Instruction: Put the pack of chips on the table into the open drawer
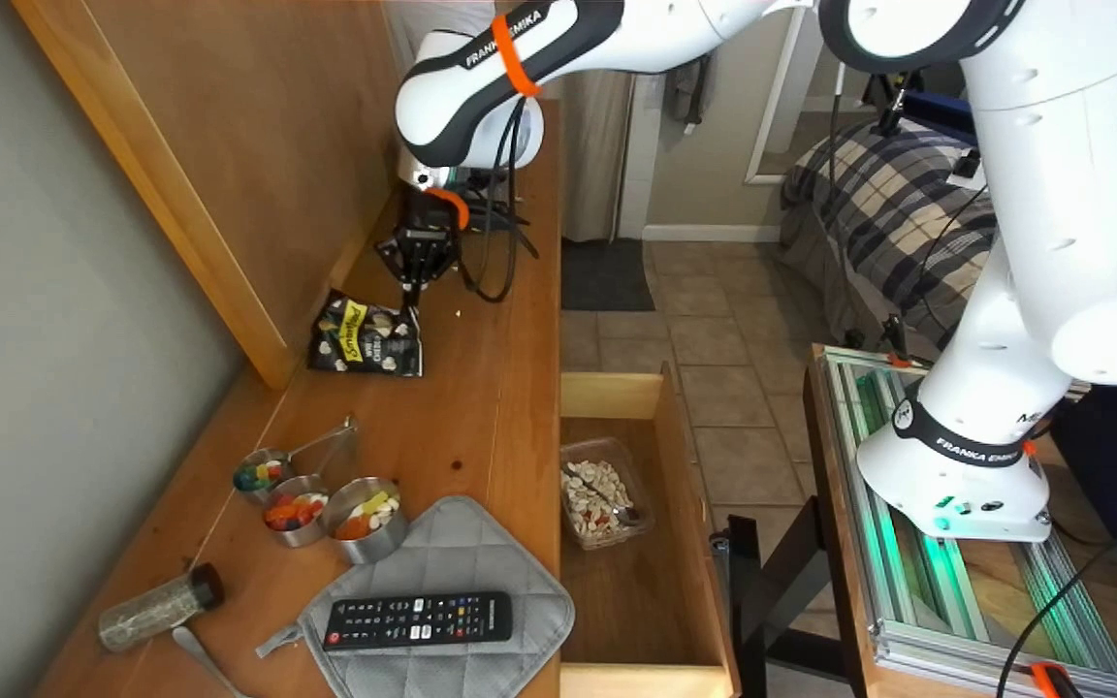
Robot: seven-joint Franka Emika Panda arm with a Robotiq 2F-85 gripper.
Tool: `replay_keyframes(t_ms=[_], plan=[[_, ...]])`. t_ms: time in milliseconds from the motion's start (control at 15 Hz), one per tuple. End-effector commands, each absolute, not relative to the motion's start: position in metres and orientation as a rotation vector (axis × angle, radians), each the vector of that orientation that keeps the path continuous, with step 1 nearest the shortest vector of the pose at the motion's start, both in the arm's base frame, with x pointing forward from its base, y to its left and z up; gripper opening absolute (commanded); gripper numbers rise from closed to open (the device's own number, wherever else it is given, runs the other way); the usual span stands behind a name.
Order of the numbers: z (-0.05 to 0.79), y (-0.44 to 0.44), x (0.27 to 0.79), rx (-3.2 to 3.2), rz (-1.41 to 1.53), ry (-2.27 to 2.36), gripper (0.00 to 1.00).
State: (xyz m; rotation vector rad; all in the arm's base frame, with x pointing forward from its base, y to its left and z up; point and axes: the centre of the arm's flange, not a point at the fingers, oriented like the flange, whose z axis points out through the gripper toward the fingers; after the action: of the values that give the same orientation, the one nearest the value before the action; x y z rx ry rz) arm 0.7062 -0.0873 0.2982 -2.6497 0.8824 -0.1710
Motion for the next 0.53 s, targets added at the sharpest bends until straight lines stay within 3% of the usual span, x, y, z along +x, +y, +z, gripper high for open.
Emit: replay_keyframes(t_ms=[0, 467], plan=[[0.316, -0.076, 0.652, -2.69, -0.03, 0.724, 0.05], [0.323, -0.067, 0.593, -2.752, 0.065, 0.541, 0.03]])
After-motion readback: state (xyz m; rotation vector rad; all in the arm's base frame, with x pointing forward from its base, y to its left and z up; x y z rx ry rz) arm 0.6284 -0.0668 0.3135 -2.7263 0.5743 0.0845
